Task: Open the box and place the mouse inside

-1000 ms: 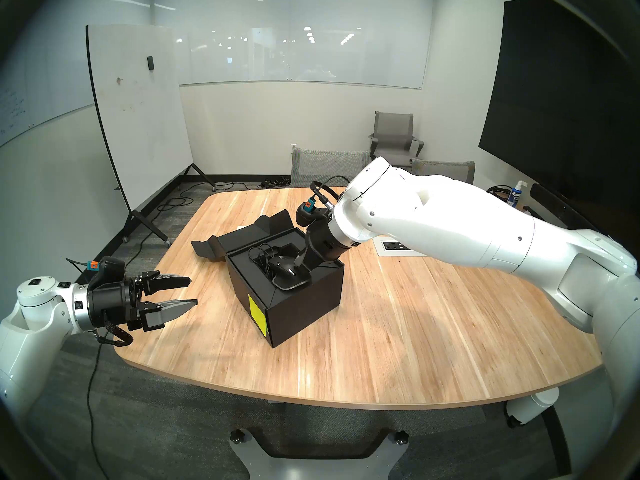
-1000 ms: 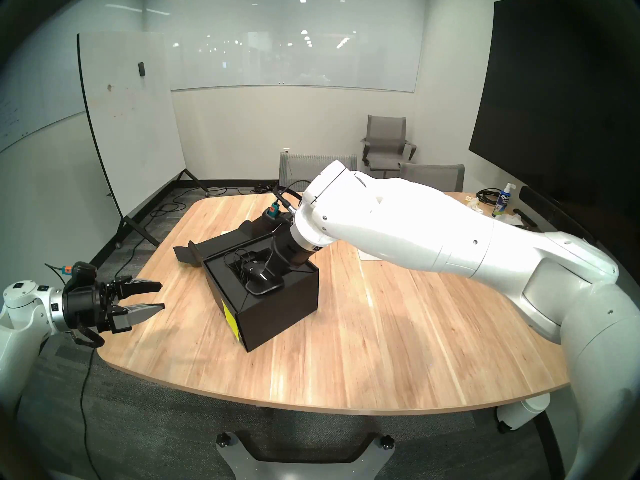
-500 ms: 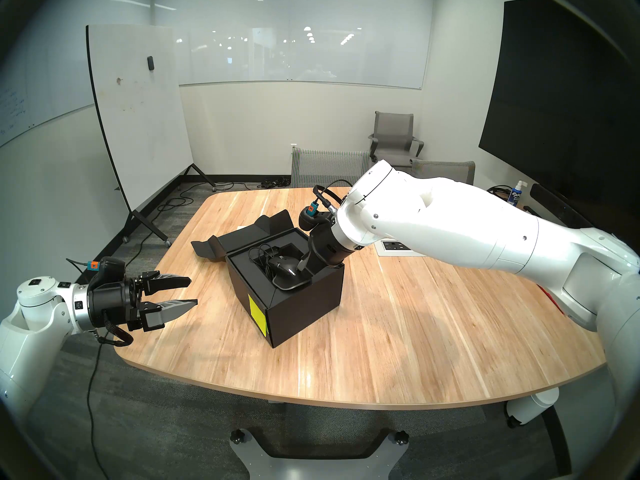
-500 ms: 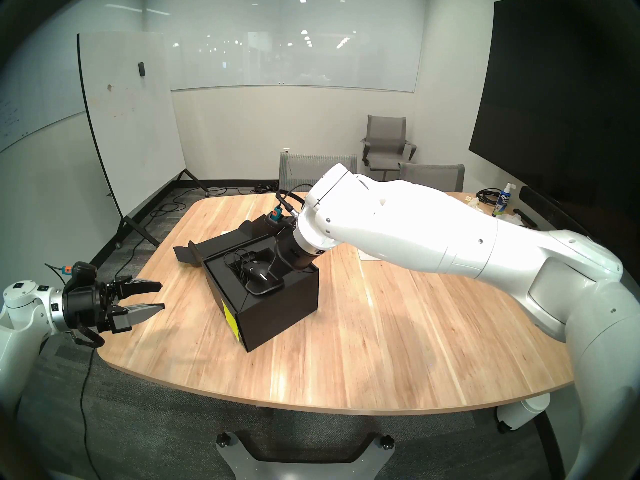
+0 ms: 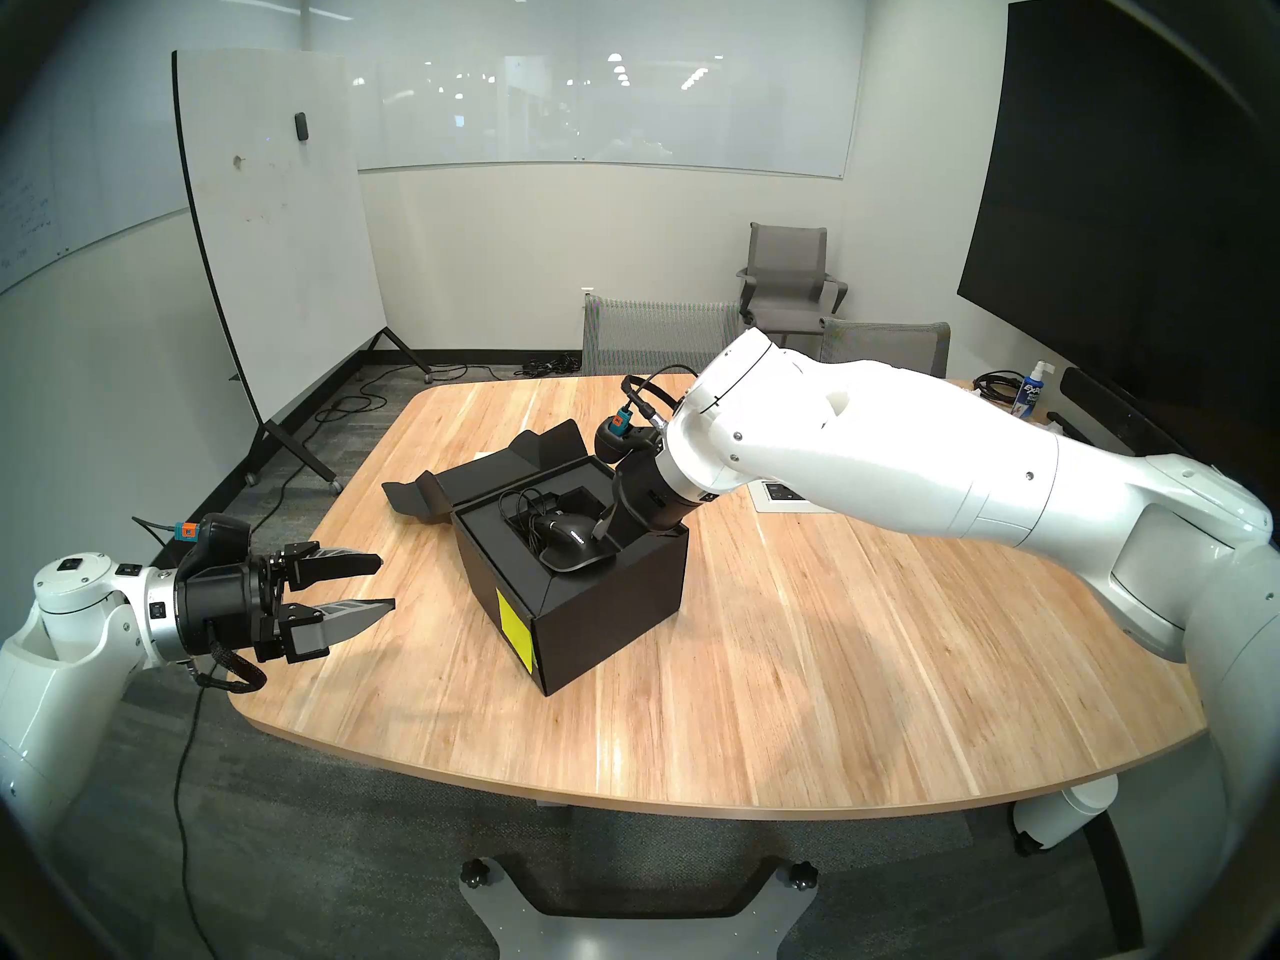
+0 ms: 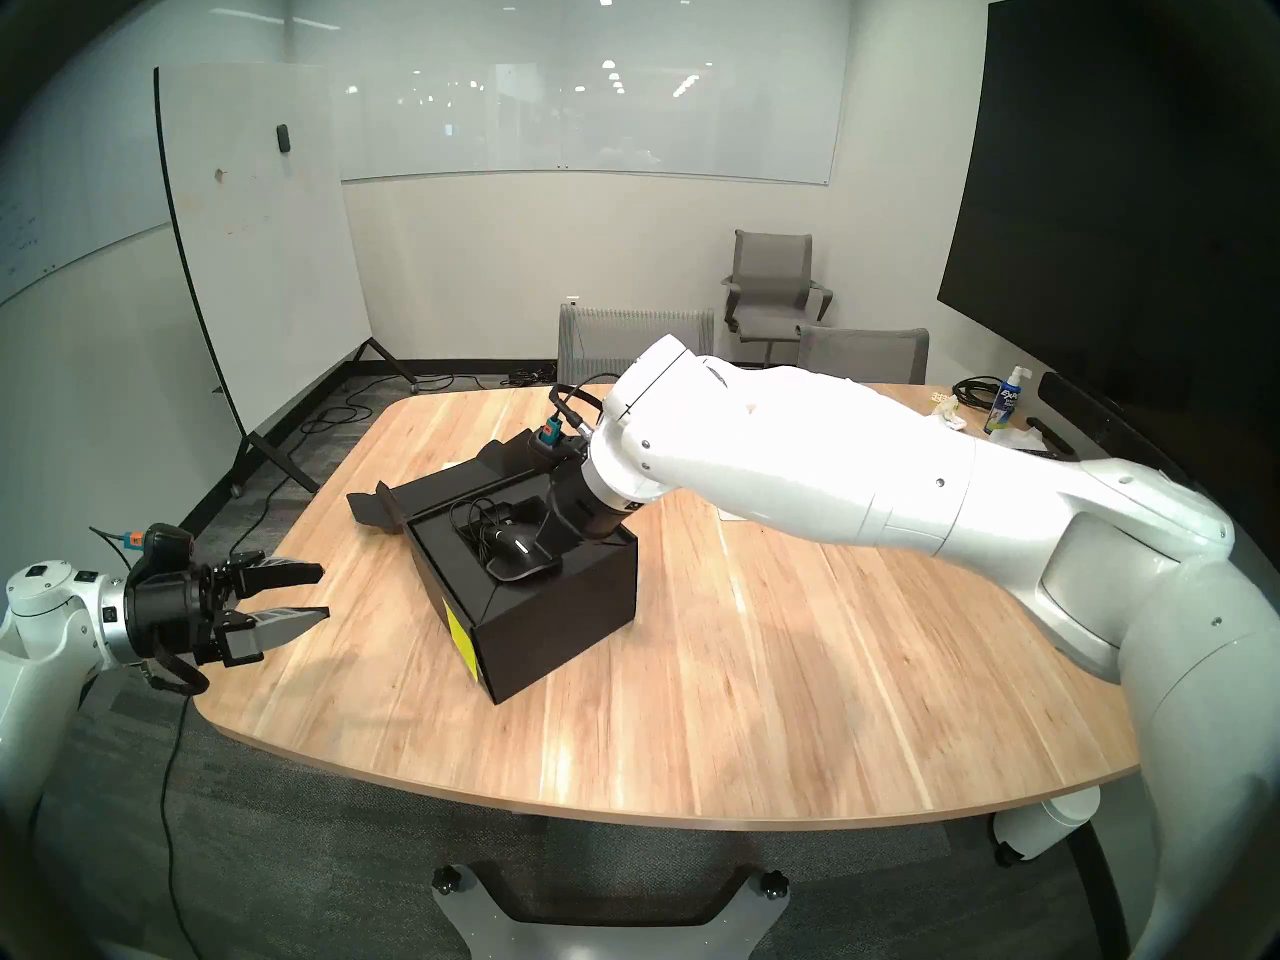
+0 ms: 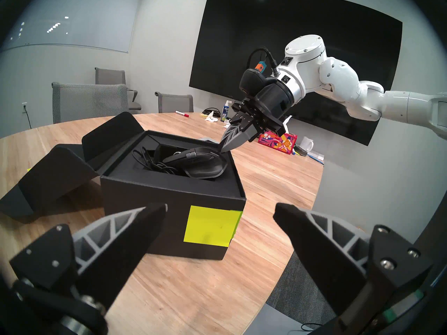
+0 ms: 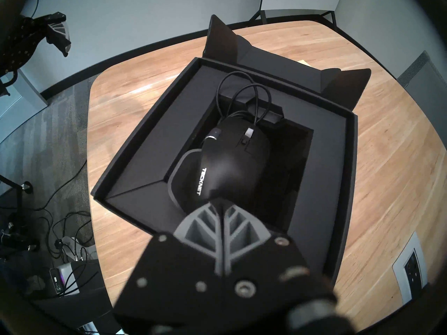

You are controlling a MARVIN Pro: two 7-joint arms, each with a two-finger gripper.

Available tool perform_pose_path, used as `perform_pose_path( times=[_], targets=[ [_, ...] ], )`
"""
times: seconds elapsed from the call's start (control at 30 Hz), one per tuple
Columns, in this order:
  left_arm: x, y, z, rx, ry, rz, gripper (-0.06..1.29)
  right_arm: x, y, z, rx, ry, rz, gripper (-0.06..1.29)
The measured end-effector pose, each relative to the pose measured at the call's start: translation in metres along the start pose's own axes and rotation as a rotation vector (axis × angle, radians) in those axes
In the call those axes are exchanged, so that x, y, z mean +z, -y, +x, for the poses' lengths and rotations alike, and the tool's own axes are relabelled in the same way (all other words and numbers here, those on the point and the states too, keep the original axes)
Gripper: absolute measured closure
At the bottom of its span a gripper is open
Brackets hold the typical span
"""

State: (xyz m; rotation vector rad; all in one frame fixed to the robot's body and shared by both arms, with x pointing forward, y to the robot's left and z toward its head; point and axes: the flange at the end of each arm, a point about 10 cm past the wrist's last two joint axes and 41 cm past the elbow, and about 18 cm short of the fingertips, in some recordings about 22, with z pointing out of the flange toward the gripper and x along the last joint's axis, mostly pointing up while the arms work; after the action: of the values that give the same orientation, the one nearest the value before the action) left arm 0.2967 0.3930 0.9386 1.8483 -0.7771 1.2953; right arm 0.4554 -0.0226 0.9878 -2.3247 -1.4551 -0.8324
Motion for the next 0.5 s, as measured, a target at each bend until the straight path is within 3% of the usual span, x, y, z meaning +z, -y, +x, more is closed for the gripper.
perform_pose_path(
  times=[0.5],
  targets=[
    [0.0,0.0,0.0,0.0,0.0,0.0,0.01,0.0077,0.0006,0.002,-0.014,-0.011,0.006,1.25]
  ],
)
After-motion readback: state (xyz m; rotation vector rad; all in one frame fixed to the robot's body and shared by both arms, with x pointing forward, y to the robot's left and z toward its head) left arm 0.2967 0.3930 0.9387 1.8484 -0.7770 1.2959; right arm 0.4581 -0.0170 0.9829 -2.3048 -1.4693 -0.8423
